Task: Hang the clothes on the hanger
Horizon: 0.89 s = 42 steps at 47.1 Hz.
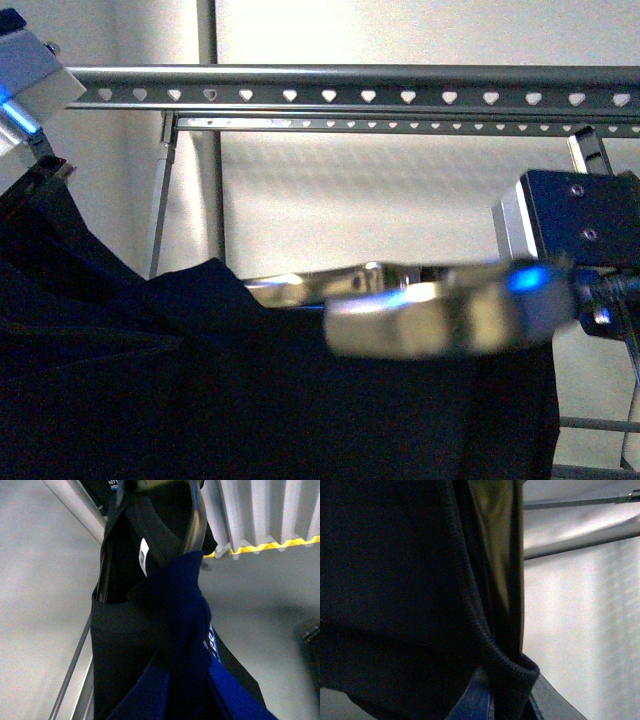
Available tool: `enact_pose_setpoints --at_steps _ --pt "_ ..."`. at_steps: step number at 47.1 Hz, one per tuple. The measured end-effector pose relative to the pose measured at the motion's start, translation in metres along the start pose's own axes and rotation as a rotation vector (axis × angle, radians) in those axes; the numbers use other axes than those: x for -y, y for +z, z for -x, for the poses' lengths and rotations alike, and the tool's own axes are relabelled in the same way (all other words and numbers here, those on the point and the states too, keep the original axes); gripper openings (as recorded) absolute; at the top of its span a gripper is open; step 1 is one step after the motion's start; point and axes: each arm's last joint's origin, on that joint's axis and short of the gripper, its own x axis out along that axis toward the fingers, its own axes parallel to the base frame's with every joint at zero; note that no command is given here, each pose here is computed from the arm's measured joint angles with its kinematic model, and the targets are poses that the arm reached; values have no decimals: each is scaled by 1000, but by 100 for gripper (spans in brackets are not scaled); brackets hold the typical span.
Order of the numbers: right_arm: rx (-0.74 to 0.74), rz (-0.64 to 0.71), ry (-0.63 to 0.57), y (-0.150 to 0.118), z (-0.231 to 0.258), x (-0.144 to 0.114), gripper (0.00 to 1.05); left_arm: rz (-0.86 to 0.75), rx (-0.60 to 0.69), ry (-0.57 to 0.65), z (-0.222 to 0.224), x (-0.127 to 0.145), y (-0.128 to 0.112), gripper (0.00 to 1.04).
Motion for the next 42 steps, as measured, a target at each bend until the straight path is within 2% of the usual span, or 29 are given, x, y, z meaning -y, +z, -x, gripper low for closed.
enact_pose_setpoints --at_steps 7,12,15,19,25,35,36,38,40,42 --pt "-7 -30 24 -8 2 -12 5 -4 11 0 0 0 1 37" --pt "-33 -67 42 -18 6 -20 5 -4 12 0 0 0 1 57" --pt "-59 -91 59 -23 9 -24 5 -4 14 -1 0 0 1 65" --pt "-135 -171 114 -39 19 -36 4 -4 14 -1 0 0 1 83" --pt "-185 -263 162 -53 29 -49 4 -4 14 -1 0 0 1 99" --pt "-205 -451 212 -68 46 -68 4 -19 18 6 0 0 1 98" --pt "-202 -478 210 -70 48 -69 4 14 -20 33 -1 0 1 98" --pt "-191 -545 197 -74 53 -72 4 57 -138 197 0 1 -6 98" --pt "-182 -608 185 -76 58 -73 4 120 -222 395 2 1 -12 98" --pt "-172 -679 170 -77 65 -74 4 237 -233 626 8 -4 -14 98"
